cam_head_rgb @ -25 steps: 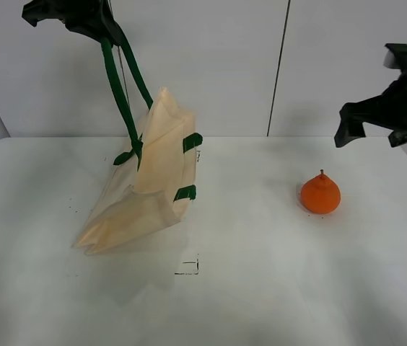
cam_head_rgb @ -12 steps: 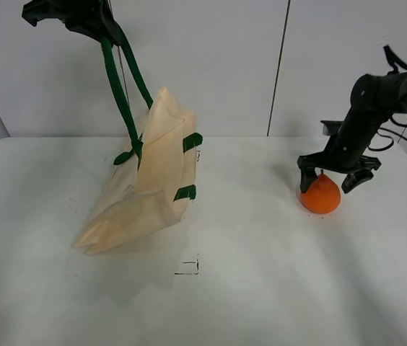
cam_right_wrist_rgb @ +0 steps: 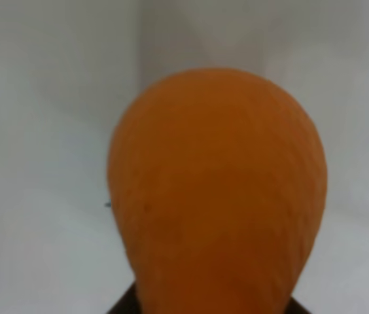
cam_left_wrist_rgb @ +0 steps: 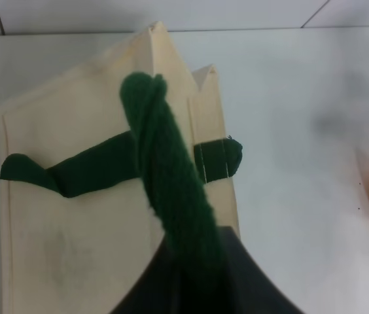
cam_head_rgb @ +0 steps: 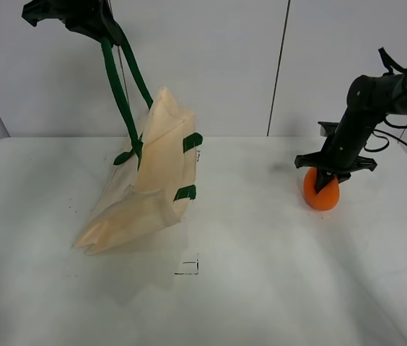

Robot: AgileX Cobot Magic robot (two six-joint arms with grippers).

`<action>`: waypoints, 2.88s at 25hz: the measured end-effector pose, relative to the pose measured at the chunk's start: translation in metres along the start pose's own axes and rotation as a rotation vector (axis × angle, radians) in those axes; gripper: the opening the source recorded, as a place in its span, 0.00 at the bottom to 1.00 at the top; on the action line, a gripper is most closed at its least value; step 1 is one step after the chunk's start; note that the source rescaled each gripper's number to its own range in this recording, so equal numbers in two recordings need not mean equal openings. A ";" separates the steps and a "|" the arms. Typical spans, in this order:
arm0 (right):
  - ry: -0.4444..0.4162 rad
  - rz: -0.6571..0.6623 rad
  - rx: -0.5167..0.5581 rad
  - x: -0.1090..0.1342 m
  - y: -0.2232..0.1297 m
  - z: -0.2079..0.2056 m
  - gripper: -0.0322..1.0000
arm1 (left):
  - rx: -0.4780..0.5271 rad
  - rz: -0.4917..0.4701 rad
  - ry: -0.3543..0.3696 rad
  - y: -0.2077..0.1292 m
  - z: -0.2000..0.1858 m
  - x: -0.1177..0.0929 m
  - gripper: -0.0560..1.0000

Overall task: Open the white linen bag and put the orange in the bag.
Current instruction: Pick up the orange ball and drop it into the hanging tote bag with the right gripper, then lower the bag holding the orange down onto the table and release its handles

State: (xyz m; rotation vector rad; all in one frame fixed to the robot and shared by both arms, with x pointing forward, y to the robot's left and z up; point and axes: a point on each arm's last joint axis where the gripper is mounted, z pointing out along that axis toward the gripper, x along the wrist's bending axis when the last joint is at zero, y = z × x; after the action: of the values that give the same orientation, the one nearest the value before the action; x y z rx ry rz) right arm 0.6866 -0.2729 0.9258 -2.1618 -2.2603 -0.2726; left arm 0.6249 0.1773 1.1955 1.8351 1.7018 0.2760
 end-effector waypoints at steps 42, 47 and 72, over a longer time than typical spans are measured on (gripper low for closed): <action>0.215 -0.459 -0.207 0.263 -0.002 -0.034 1.00 | 0.001 0.001 -0.002 0.000 0.000 -0.001 0.05; 0.049 -0.423 -0.169 0.234 0.006 -0.035 1.00 | 0.001 0.001 -0.002 0.000 0.000 -0.001 0.05; -0.140 -0.023 -0.145 0.016 0.051 -0.061 1.00 | 0.001 0.001 -0.002 0.000 0.000 -0.001 0.05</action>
State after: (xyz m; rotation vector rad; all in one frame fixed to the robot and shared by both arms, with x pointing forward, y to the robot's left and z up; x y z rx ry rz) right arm 0.7291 -0.2626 0.9947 -2.2936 -2.4114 -0.3036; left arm 0.6247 0.1767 1.1955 1.8359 1.7003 0.2740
